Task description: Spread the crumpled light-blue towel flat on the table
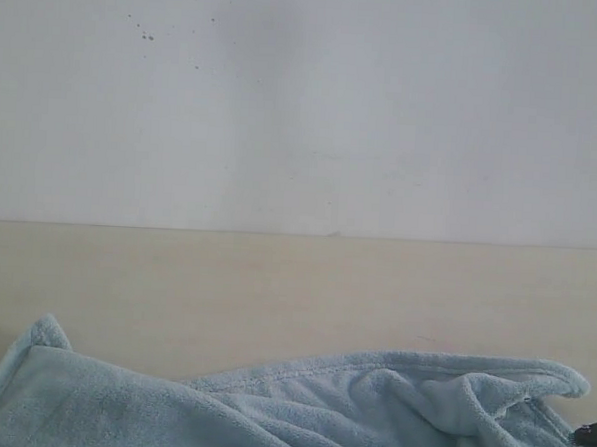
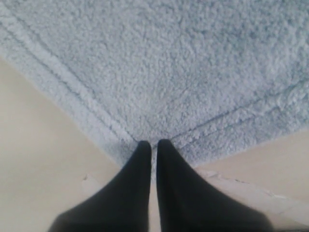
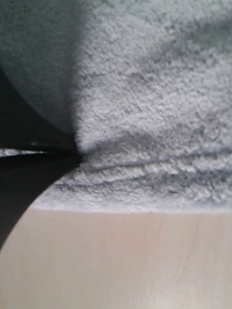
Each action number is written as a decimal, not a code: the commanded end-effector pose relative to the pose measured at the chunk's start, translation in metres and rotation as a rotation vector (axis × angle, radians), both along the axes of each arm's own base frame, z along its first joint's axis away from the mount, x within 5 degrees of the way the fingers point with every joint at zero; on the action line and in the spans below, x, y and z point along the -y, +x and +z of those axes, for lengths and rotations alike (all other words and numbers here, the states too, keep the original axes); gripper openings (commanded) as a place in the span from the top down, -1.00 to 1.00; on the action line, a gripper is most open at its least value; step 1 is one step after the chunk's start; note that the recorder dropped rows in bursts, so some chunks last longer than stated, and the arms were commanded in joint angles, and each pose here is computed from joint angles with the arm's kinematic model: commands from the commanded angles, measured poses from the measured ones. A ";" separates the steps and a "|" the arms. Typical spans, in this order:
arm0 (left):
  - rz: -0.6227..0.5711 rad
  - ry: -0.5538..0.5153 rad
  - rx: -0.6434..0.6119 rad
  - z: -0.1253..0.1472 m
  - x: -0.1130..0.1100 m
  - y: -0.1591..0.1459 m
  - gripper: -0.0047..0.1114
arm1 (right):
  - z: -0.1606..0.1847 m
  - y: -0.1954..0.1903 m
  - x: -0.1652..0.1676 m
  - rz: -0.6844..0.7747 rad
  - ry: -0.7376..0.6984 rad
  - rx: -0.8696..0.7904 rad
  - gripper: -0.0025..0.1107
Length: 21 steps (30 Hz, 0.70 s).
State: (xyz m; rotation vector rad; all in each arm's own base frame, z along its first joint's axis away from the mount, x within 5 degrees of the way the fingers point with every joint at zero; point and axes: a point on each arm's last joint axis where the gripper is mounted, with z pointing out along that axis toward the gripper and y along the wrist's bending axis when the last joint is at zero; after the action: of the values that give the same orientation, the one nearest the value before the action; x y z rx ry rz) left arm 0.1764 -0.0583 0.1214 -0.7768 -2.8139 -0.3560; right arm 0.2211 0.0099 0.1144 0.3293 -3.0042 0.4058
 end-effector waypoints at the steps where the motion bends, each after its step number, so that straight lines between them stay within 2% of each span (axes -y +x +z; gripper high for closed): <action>1: 0.012 -0.001 -0.001 0.002 0.000 -0.001 0.85 | -0.003 0.004 0.009 0.017 -0.100 0.057 0.92; 5: 0.012 0.002 -0.005 0.002 0.000 -0.002 0.85 | 0.001 0.012 0.017 0.021 -0.186 0.147 0.92; 7: 0.012 0.002 -0.005 0.002 0.000 -0.002 0.85 | 0.002 0.014 0.025 -0.027 -0.212 0.181 0.92; 13: 0.010 -0.007 0.007 0.001 0.000 -0.001 0.85 | 0.005 0.020 0.042 -0.186 -0.155 0.232 0.92; 16: 0.008 -0.015 0.017 0.001 0.001 0.000 0.85 | 0.025 0.030 0.020 -0.115 0.118 0.360 0.92; 21: 0.006 -0.014 0.019 0.001 0.001 0.000 0.85 | 0.057 0.031 -0.010 0.000 0.380 0.512 0.92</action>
State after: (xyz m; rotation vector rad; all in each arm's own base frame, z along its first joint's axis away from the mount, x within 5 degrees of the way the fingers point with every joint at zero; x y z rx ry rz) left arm 0.1768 -0.0585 0.1212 -0.7785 -2.8180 -0.3541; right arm 0.2511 0.0059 0.1598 0.1528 -3.5200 0.0471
